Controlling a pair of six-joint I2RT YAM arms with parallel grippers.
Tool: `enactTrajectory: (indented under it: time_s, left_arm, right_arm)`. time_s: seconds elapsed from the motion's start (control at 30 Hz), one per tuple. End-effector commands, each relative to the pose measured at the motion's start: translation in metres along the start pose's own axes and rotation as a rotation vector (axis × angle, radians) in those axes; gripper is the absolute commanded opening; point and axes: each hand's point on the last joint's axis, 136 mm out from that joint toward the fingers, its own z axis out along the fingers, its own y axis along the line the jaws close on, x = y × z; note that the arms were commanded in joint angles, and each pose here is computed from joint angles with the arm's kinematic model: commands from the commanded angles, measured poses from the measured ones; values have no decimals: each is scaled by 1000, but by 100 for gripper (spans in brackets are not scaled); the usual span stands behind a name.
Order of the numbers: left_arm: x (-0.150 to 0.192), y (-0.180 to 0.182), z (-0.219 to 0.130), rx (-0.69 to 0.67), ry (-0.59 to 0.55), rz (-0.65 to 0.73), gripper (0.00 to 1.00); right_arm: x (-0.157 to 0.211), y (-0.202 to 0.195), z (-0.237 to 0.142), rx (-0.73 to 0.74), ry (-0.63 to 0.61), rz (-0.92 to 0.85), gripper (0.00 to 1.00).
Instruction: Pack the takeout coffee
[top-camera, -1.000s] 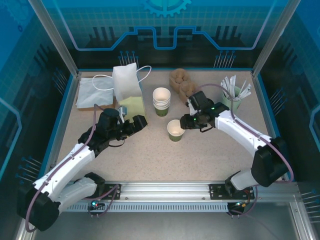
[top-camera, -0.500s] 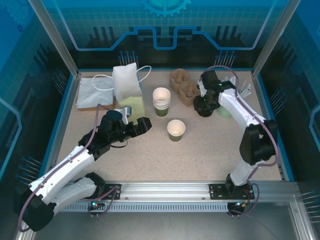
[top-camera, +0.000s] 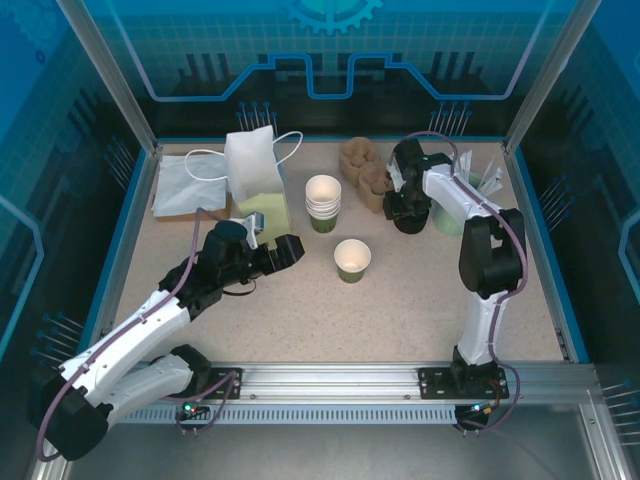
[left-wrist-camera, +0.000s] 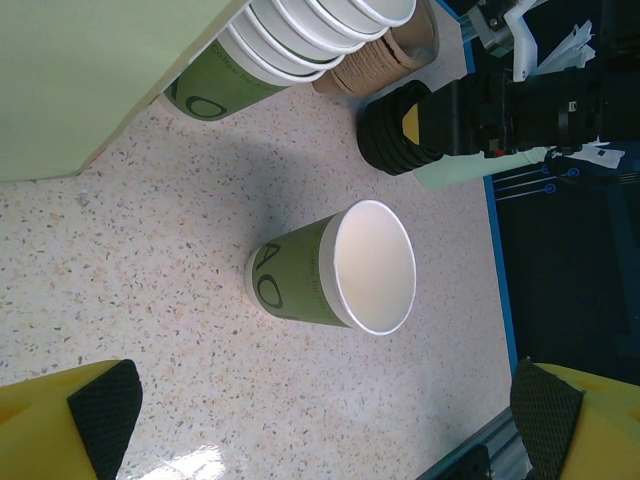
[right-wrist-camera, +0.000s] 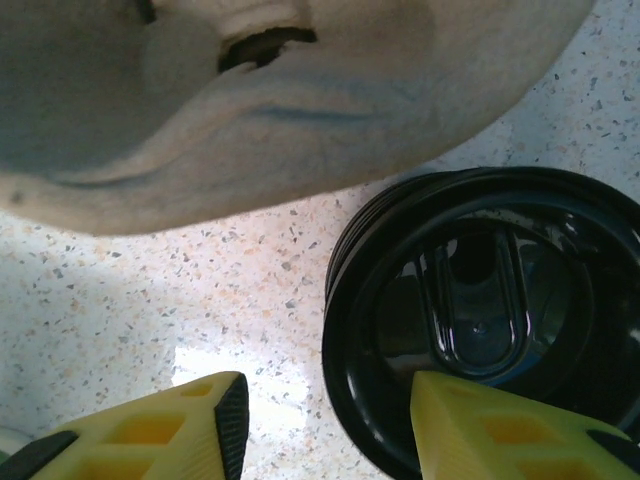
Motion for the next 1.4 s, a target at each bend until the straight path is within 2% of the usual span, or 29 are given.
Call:
enactTrajectory:
  time_s: [0.0,0.37,0.73,0.83,1.13,1.37]
  left_arm:
    - [-5,-6,0,5,-23,35,99]
    - [-5,-5,3,1,-18,36,99]
    - [-6,-6,1,3,-20,37,99]
    - [-6,-7,0,4,-22,39,99]
    - [-12,-16,-4,29,-40,87,99]
    - [-24,-40,-15,99,-87,221,99]
  right_arm:
    - [-2,-9,5,6,18,-9,46]
    - [1,-4,12,-29,34,-7,31]
    - [1,-2,15,-40,46,-18,26]
    - [1,-2,13,-43,45,-23,20]
    - [-6,-1,-14,-64,-14,-9,15]
    - [-12,2,-51,-127,-96,29,15]
